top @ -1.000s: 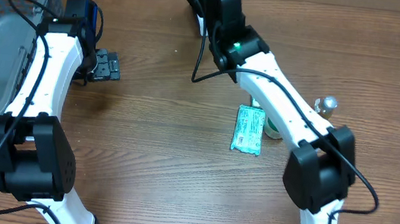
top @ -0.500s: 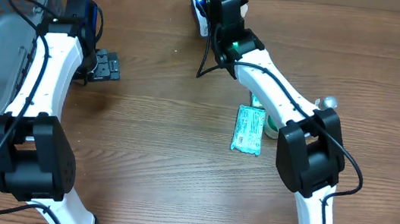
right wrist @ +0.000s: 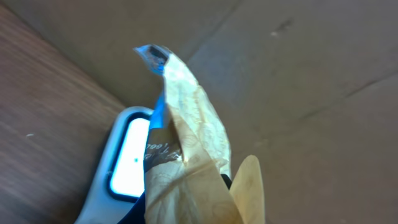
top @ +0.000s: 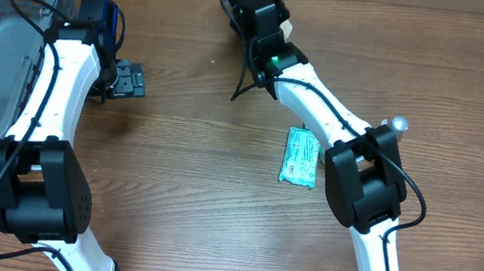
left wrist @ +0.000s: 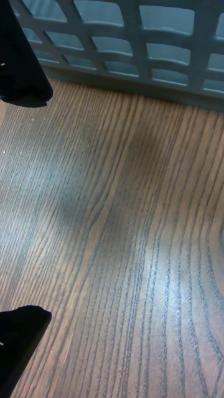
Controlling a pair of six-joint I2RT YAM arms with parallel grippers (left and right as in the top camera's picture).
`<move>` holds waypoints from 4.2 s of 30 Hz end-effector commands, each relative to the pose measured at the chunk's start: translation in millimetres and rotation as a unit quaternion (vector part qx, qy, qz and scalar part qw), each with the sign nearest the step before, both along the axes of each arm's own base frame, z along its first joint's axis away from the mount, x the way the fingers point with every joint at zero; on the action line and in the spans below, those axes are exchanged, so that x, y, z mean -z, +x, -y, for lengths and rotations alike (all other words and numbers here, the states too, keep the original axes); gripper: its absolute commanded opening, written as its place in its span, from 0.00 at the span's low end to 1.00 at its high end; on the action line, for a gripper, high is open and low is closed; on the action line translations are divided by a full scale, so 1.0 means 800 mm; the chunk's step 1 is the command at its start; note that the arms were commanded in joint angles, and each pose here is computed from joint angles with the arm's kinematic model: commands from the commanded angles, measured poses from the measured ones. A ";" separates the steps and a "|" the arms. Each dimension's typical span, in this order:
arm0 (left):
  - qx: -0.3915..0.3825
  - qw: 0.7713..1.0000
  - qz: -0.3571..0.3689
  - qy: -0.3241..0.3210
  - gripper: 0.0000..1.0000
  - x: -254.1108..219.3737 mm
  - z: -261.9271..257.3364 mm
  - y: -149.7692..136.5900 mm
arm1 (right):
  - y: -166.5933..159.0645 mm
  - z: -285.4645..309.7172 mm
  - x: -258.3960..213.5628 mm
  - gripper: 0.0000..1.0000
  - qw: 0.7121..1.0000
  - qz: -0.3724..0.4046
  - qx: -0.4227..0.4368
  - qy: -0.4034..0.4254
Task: Scan the item barcode
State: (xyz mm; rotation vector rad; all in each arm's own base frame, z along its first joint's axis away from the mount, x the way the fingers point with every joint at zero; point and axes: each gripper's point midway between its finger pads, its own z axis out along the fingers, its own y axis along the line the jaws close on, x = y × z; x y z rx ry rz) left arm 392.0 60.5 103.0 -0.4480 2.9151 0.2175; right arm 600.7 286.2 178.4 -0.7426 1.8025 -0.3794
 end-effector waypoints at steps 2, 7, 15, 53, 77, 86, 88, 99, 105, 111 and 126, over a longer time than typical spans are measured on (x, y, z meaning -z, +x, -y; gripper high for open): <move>-0.002 1.000 0.009 0.004 1.00 -0.008 -0.002 0.004 | -0.012 -0.034 -0.007 0.04 0.999 -0.002 -0.029 0.027; -0.002 1.000 0.010 0.004 1.00 -0.008 -0.002 0.004 | -0.018 -0.044 -0.004 0.04 0.999 -0.006 -0.037 0.026; -0.002 1.000 0.010 0.004 1.00 -0.008 -0.002 0.004 | -0.016 -0.037 -0.013 0.04 0.998 -0.006 -0.020 0.057; -0.002 1.000 0.009 0.004 1.00 -0.008 -0.002 0.004 | -0.287 0.056 0.046 0.16 0.758 -0.591 0.073 0.266; -0.002 1.000 0.009 0.004 1.00 -0.008 -0.002 0.004 | -0.238 0.124 0.102 1.00 0.820 -0.480 0.228 0.212; -0.002 1.000 0.010 0.004 1.00 -0.008 -0.002 0.004 | -0.238 0.124 0.102 1.00 0.820 -0.480 0.228 0.212; -0.002 1.000 0.010 0.004 1.00 -0.008 -0.002 0.004 | -0.238 0.124 0.102 1.00 0.820 -0.480 0.228 0.212; -0.002 1.000 0.010 0.004 1.00 -0.008 -0.002 0.004 | -0.238 0.124 0.102 1.00 0.820 -0.480 0.228 0.212; -0.002 1.000 0.010 0.004 0.99 -0.008 -0.002 0.004 | -0.238 0.124 0.102 1.00 0.820 -0.480 0.228 0.212; -0.002 1.000 0.009 0.004 1.00 -0.008 -0.002 0.004 | -0.238 0.124 0.102 1.00 0.820 -0.480 0.228 0.212; -0.002 1.000 0.010 0.004 1.00 -0.008 -0.002 0.004 | -0.238 0.123 0.084 1.00 0.826 -0.469 0.221 0.221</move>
